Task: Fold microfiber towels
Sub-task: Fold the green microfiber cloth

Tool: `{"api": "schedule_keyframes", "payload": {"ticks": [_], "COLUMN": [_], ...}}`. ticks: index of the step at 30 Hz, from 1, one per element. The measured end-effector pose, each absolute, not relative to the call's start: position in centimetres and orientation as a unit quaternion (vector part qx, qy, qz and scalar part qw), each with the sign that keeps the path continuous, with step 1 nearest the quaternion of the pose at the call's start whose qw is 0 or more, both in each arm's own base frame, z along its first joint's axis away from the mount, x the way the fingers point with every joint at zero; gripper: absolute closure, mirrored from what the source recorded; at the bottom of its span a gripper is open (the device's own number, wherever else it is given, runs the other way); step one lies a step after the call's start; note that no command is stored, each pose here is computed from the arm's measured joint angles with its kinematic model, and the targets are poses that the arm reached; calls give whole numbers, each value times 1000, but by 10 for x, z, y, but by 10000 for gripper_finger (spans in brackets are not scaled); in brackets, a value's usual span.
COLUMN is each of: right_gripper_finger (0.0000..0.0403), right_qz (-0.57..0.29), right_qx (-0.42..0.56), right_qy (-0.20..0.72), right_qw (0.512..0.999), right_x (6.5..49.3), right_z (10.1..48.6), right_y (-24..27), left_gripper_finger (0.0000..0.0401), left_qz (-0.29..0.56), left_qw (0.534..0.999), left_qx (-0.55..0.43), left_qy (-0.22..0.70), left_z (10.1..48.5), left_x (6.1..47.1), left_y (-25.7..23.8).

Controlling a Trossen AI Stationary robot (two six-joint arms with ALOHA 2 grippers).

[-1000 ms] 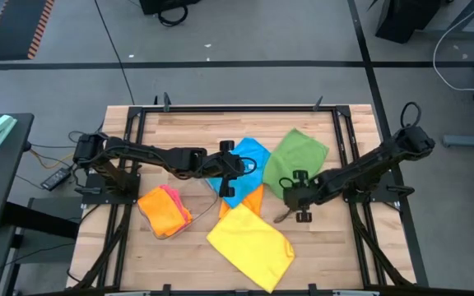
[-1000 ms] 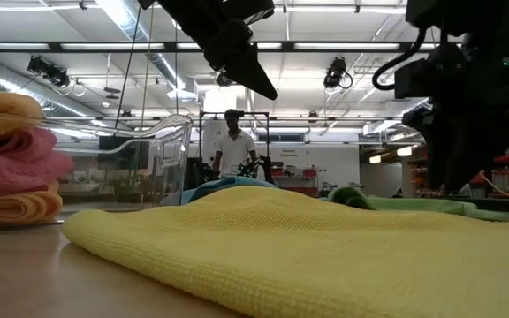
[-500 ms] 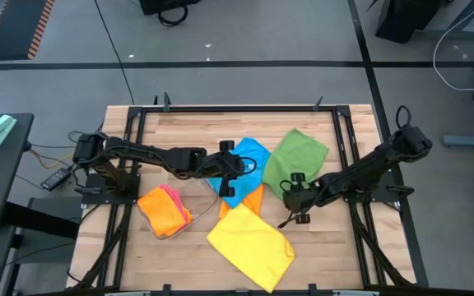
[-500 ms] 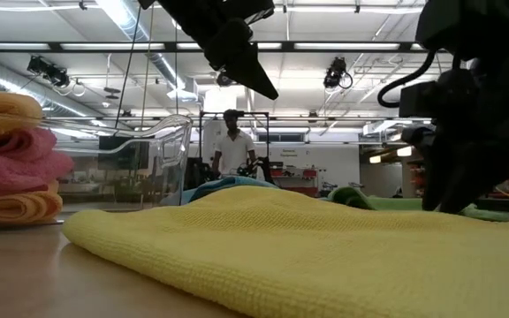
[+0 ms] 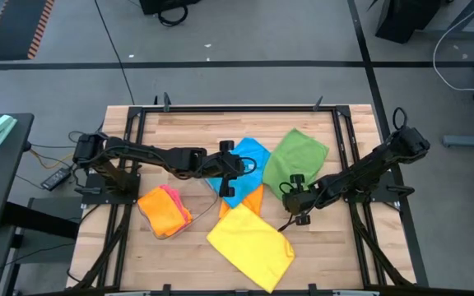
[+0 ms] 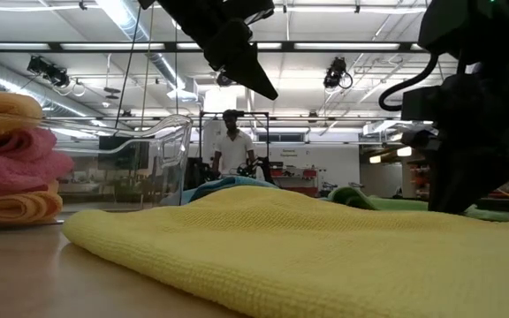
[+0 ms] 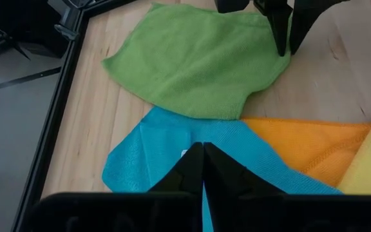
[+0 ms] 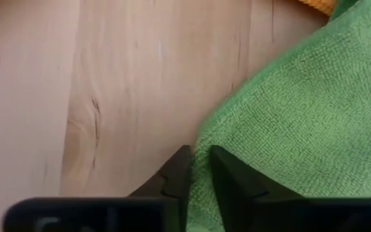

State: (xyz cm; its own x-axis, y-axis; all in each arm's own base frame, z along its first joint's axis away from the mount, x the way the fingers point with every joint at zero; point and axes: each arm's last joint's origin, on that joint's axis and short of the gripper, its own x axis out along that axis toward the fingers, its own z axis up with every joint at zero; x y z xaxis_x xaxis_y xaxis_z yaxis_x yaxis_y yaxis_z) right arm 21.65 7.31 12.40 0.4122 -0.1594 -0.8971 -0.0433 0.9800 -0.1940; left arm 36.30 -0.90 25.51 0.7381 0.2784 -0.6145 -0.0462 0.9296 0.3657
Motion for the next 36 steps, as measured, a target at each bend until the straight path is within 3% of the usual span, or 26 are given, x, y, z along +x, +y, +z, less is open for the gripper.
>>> {"api": "schedule_keyframes", "payload": {"ticks": [4,16,26,36], "right_gripper_finger": [362,364,364,364], "right_qz": [-46,-38,-26,21], "right_qx": [-89,-53,-76,-62], "right_qy": [541,582,641,715], "right_qw": [835,811,763,696], "right_x": [217,232,234,216], "right_z": [124,154,186,186], "right_y": [71,63,62,65], "left_gripper_finger": [377,382,382,380], "left_qz": [88,88,89,90], "left_qw": [917,917,917,918], "left_qx": [166,165,165,162], "left_qy": [351,351,351,351], "left_z": [255,255,255,255], "left_x": [363,363,363,363], "left_y": [-9,-9,-9,-9]}}
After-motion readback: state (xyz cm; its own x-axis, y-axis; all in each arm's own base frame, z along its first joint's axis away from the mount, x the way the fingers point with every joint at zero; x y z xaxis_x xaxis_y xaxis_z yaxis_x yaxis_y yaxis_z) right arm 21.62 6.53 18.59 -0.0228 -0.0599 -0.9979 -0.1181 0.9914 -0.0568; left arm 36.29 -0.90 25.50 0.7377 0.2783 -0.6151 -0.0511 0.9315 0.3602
